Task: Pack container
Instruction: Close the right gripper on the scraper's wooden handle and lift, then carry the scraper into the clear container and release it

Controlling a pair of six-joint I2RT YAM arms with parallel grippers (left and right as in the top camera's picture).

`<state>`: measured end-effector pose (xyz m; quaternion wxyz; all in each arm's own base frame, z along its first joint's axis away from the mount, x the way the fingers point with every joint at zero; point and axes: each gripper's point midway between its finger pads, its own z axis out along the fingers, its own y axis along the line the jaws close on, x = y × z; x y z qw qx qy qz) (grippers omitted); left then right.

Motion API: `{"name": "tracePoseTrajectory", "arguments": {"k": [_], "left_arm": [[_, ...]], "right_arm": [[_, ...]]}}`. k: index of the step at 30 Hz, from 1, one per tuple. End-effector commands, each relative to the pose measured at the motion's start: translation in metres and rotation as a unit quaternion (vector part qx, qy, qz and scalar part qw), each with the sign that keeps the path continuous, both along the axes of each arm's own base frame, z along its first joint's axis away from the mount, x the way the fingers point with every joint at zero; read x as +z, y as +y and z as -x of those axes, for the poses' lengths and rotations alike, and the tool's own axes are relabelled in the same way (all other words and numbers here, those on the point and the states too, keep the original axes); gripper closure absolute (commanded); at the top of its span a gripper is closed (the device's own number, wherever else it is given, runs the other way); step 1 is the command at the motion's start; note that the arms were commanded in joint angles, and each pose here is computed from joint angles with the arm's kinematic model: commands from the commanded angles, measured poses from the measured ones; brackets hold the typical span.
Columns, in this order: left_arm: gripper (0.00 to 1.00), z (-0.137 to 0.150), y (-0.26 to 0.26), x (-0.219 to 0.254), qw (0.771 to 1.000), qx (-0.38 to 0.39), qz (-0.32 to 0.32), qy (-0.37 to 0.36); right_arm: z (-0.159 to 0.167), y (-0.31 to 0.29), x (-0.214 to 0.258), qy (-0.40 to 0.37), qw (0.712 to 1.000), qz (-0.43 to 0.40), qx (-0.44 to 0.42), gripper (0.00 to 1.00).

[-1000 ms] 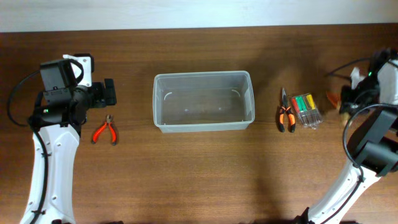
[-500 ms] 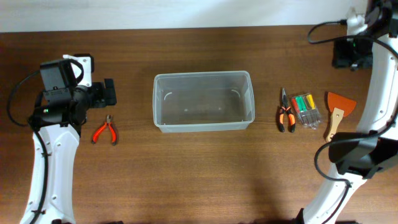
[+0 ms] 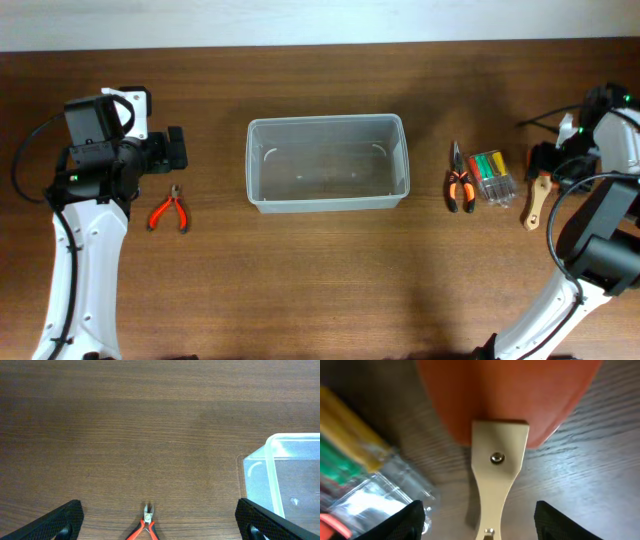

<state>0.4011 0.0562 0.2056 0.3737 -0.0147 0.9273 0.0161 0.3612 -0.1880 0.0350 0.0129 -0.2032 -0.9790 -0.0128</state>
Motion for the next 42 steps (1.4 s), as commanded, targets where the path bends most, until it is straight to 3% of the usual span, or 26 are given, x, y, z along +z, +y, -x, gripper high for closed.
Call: {"name": "tracePoseTrajectory", "arguments": {"k": [1,18,22,25,30,34,42], "left_arm": [[0.01,-0.003,0.001,0.005,1.0,-0.005,-0.004,-0.007],[0.01,-0.003,0.001,0.005,1.0,-0.005,-0.004,-0.006],[0.01,-0.003,0.001,0.005,1.0,-0.005,-0.004,-0.006],[0.01,-0.003,0.001,0.005,1.0,-0.005,-0.004,-0.006],[0.01,-0.003,0.001,0.005,1.0,-0.005,-0.004,-0.006],[0.01,-0.003,0.001,0.005,1.0,-0.005,-0.004,-0.006],[0.01,-0.003,0.001,0.005,1.0,-0.005,-0.004,-0.007]], "right_arm": [[-0.001,-0.004,-0.003,-0.015,1.0,-0.003,-0.013,0.3],[-0.015,-0.012,-0.041,-0.021,1.0,-0.002,-0.014,0.34],[-0.02,-0.015,-0.043,-0.03,0.999,0.003,-0.014,0.42],[-0.019,-0.014,-0.048,-0.024,1.0,-0.001,-0.015,0.64],[-0.016,-0.011,-0.043,-0.019,1.0,-0.006,-0.017,0.74],[-0.021,-0.013,-0.015,-0.034,0.999,0.0,-0.017,0.75],[-0.061,0.043,0.165,-0.177,0.982,0.033,0.061,0.81]]}}
